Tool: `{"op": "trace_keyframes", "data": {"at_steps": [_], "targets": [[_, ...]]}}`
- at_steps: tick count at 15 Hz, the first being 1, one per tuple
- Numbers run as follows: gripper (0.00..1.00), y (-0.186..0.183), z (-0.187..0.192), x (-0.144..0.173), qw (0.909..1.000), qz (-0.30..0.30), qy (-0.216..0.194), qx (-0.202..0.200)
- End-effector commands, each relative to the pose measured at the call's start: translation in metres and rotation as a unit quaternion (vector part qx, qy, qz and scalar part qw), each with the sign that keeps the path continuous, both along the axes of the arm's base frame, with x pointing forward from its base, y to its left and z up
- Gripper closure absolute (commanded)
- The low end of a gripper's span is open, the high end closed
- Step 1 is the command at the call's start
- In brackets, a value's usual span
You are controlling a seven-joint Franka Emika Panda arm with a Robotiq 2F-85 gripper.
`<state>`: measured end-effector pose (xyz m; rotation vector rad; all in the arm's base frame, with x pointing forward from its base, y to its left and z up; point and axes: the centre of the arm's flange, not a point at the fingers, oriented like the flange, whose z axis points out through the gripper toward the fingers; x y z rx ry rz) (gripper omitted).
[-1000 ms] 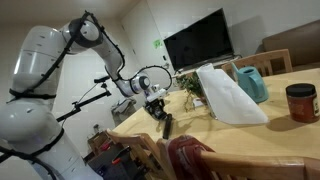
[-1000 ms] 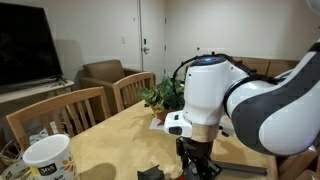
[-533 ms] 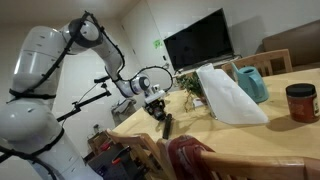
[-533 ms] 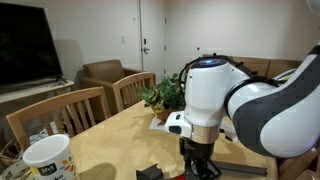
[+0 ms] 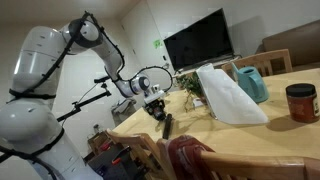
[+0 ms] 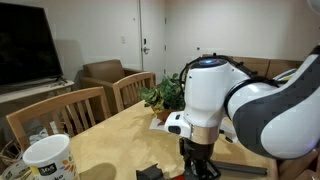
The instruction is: Move the grey gadget to the right
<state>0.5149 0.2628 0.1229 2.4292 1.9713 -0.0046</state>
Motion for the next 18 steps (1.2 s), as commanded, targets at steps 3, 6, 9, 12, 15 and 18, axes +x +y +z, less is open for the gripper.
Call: {"op": "trace_keyframes", "data": {"at_steps": [3,6,9,12,15,18], "targets": [[0.57,0.0004,0.0188,-0.0008,0.9999,-0.007,-0.003,-0.015],[0.57,0.0,0.0223,-0.0007,0.9998,-0.006,0.001,-0.021],[0.57,0.0014,0.0218,0.0018,0.9998,-0.004,0.005,-0.021],[0.57,0.0027,0.021,0.0032,0.9997,-0.002,0.007,-0.022],[0.57,0.004,0.0194,0.0044,0.9998,0.0,0.009,-0.02],[0.57,0.005,0.0198,0.0037,0.9996,0.005,0.016,-0.023]]}}
